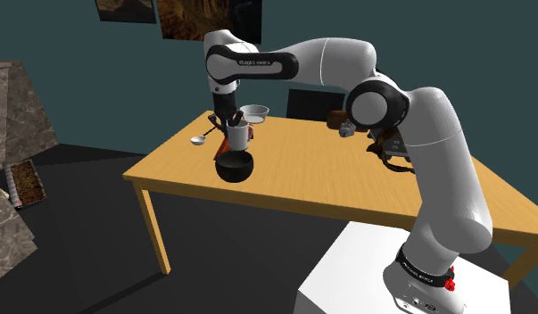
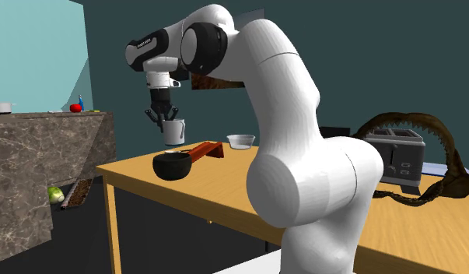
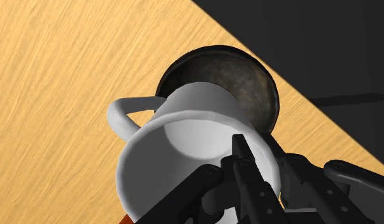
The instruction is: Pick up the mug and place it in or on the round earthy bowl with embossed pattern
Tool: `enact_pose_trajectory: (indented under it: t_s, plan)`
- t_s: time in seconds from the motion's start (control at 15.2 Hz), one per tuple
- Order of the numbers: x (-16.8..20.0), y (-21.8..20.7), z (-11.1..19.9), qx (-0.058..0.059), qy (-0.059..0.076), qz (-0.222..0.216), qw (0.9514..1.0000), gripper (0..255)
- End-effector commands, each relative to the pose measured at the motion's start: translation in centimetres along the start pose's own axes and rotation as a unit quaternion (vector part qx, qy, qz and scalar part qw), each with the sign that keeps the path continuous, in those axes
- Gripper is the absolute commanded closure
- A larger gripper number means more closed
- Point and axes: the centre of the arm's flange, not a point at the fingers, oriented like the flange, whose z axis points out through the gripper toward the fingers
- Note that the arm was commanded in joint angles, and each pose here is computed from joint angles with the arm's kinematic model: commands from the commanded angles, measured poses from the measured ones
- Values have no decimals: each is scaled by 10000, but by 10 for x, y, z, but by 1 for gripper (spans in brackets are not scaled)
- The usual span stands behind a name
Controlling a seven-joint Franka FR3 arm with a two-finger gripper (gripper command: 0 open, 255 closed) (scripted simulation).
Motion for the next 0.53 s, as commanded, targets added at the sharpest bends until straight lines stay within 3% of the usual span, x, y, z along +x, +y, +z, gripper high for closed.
enact_pose_trajectory:
  t_s: [0.0, 0.46]
  plan:
    - [-1, -1, 12, 1, 3, 1, 10000, 255]
    - [-1, -4, 46, 1, 3, 1, 10000, 255]
